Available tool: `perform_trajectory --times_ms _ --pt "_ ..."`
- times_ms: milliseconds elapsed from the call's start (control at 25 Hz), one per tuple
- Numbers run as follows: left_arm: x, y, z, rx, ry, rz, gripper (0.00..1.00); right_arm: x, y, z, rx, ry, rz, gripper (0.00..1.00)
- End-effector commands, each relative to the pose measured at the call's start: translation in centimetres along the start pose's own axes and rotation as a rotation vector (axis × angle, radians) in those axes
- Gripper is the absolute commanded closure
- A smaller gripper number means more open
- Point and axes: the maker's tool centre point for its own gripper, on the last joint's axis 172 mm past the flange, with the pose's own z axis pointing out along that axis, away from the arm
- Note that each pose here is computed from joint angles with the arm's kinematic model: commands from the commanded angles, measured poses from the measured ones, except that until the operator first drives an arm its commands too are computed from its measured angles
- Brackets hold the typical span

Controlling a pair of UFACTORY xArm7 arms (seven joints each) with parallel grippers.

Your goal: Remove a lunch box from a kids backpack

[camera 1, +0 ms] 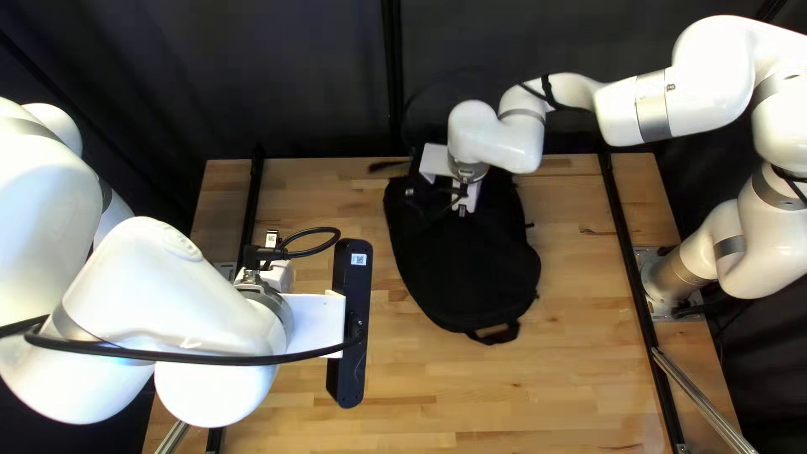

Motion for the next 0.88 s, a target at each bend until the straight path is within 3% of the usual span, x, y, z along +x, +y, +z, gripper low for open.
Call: perform_trajectory --times_ms 40,360,560,880 --pt "0.0 0.0 0.0 0.000 0.000 0.000 0.00 0.0 0.0 0.0 0.000 0.000 0.001 1.00" --pt "0.0 0.0 0.0 0.000 0.000 0.000 0.00 0.2 -0.7 -0.3 -0.011 0.006 0.015 1.00" --pt "0.0 0.0 0.0 0.000 0.000 0.000 0.00 1.0 -3.1 -2.7 -0.040 0.033 0.265 1.00" --pt "0.0 0.0 0.0 0.000 0.000 0.000 0.00 -0.9 -2.1 -3.3 -0.065 0.081 0.651 1.00"
